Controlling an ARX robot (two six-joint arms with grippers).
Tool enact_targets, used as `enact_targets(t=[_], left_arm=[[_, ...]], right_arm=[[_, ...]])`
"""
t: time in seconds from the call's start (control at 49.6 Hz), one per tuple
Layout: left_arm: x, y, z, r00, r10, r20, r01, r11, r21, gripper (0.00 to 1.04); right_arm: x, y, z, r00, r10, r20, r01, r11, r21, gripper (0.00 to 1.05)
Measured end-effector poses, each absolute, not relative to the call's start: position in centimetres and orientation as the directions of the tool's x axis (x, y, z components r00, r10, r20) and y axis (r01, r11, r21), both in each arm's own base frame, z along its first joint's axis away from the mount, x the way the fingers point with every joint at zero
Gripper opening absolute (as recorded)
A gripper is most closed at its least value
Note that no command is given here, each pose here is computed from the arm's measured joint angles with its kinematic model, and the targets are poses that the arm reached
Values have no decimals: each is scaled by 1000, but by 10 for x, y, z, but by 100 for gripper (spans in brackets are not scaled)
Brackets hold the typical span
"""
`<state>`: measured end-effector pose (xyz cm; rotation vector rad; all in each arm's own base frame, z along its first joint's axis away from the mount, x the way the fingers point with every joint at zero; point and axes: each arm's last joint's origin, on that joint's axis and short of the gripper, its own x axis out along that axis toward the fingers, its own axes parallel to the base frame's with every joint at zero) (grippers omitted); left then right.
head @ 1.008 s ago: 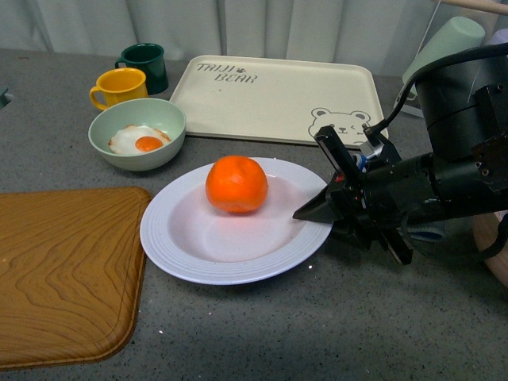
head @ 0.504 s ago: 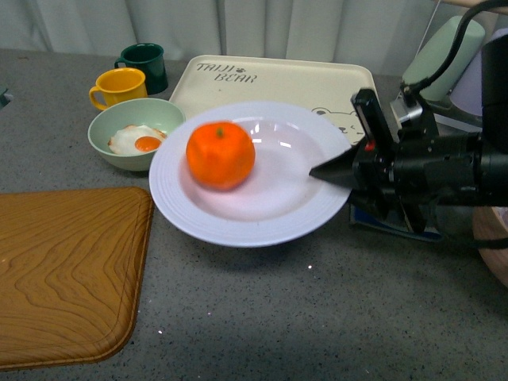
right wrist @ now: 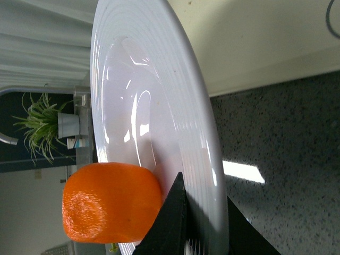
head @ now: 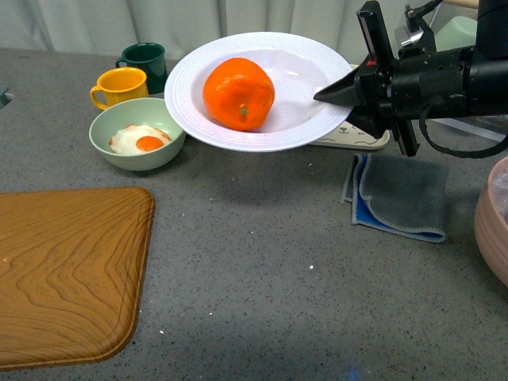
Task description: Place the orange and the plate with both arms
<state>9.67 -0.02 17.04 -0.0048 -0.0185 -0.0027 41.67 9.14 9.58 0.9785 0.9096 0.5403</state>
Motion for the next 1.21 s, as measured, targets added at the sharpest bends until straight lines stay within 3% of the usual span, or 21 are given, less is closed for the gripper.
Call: enact_targets(t=[0.847, 1.21], left_arm=[[97, 0, 170, 1000, -3, 19, 3, 1000, -5, 98], [97, 0, 170, 1000, -3, 19, 3, 1000, -5, 98]], right_arm=[[539, 87, 55, 541, 718, -438, 55, 489, 870, 4], [560, 91, 31, 516, 703, -489, 105, 515, 851, 4]])
